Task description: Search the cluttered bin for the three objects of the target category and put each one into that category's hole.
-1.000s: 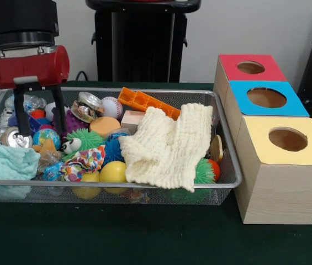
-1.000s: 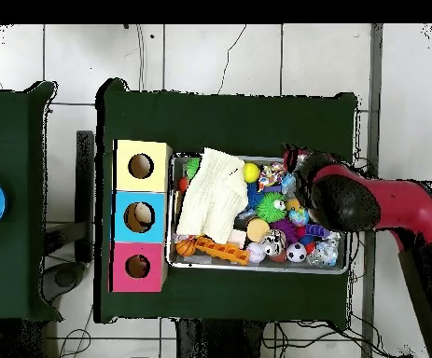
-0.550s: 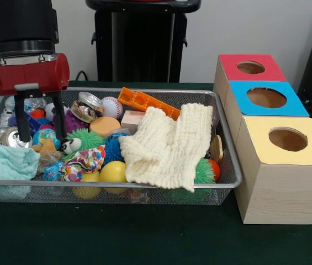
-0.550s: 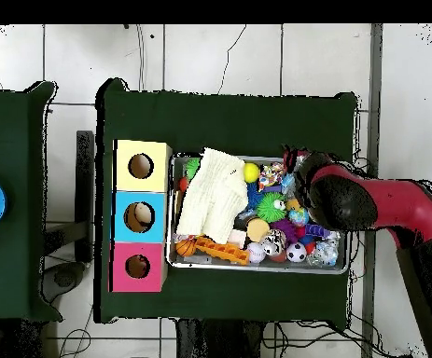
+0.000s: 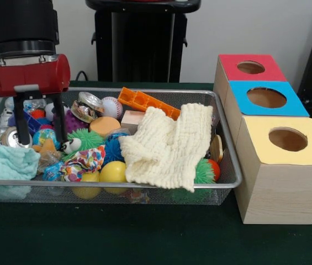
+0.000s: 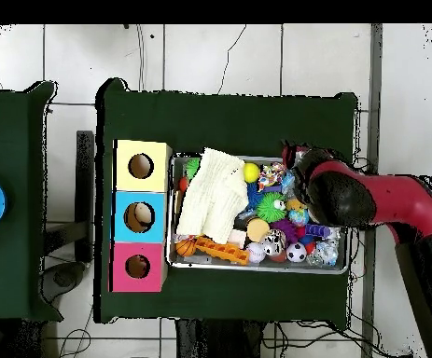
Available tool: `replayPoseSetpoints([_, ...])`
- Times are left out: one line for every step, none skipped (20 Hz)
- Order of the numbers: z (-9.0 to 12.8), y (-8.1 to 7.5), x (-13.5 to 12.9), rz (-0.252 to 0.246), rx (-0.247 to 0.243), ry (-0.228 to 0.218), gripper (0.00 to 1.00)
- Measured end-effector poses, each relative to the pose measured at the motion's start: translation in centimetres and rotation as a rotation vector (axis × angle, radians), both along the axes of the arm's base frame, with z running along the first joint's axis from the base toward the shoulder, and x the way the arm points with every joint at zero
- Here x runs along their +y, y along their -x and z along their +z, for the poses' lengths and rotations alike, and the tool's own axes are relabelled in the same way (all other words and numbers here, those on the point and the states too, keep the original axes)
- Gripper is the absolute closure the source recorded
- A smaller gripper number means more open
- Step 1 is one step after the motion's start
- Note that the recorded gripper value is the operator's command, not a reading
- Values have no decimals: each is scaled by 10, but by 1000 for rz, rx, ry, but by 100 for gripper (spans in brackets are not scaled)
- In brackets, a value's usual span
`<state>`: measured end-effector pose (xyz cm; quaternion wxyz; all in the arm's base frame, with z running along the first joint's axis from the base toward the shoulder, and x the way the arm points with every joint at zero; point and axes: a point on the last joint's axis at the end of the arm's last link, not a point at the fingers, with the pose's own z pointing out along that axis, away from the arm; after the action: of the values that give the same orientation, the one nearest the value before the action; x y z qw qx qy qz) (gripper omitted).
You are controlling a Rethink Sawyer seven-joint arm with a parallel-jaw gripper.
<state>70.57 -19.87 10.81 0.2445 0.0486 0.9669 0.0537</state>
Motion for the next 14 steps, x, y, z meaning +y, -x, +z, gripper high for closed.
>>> replayPoseSetpoints([0,-1,1,3,-2,4,0])
replayPoseSetpoints([0,-3,2,8,-5,8,0])
replayPoseSetpoints([0,-3,3,10,-6,10,0])
replayPoseSetpoints([-1,-5,5,18,-13,17,0])
replayPoseSetpoints([-2,-6,6,22,-17,21,0])
replayPoseSetpoints([-3,-6,7,26,-21,25,0])
replayPoseSetpoints([-5,-7,8,33,-28,30,0])
replayPoseSetpoints([-8,-8,10,39,-35,34,0])
replayPoseSetpoints([-11,-9,11,45,-44,37,0])
replayPoseSetpoints([-15,-9,12,50,-51,37,0])
replayPoseSetpoints([-19,-9,13,53,-57,36,0])
replayPoseSetpoints([-23,-8,14,55,-60,34,0])
replayPoseSetpoints([-27,-8,14,58,-62,32,0])
replayPoseSetpoints([-34,-7,16,61,-63,29,0])
